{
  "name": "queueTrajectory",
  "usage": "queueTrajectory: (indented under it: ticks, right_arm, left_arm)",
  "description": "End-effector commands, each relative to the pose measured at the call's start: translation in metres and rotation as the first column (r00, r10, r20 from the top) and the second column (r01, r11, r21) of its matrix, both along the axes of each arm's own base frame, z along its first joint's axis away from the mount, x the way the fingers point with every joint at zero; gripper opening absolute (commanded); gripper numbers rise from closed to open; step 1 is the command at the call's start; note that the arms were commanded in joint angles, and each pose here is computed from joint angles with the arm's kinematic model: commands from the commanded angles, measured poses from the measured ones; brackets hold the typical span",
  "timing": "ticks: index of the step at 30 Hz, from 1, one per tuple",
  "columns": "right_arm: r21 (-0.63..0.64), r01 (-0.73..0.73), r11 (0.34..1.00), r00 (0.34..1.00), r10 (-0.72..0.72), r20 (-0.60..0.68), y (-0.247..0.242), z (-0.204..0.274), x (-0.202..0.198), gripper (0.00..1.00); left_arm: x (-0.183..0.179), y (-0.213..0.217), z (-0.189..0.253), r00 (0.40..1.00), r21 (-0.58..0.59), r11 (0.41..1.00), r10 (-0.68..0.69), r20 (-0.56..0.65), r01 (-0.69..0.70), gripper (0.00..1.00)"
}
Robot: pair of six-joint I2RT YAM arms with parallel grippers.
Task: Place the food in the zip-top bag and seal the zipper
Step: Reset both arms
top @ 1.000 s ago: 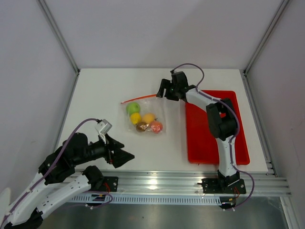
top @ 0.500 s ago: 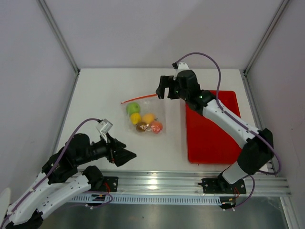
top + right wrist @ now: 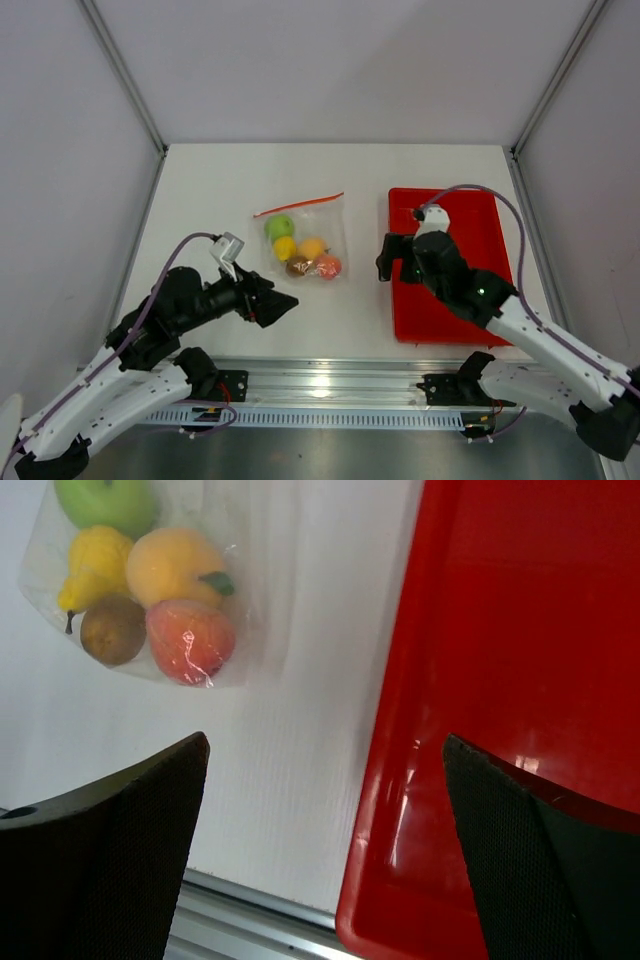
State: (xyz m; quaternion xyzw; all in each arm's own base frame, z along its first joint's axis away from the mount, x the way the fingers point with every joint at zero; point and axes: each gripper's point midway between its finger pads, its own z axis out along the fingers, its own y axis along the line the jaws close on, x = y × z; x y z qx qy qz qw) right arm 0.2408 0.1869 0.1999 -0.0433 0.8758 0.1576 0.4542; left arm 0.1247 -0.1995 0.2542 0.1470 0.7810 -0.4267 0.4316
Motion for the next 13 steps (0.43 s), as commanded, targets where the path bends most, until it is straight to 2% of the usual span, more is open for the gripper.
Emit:
queueTrajectory:
  ticks: [1,7,11,13]
  right_arm:
    - [0.040,0.185,0.982,0.983,-0.185,-0.001,-0.043,-0.002,-0.018,0.99]
    - [0.159,0.266,0.951,0.964,-0.266,-0.022,-0.073,-0.007,-0.049,0.99]
    - [0.279,0.162,0.947,0.987,-0.159,-0.035,-0.053,-0.011,-0.064,0.99]
    - [0.385,0.088,0.919,0.994,-0.104,0.022,-0.042,0.005,-0.067,1.00]
  left_arm:
    - [0.023,-0.012,0.025,0.996,-0.095,0.995,0.038,0.075,-0.030,1.00]
    - [0.038,-0.025,0.023,1.000,-0.197,0.980,-0.010,0.030,0.015,1.00]
    - [0.037,-0.027,0.007,0.997,-0.270,0.960,-0.072,-0.011,0.066,1.00]
    - [0.031,-0.029,0.013,0.993,-0.314,0.942,-0.108,0.048,0.117,0.99]
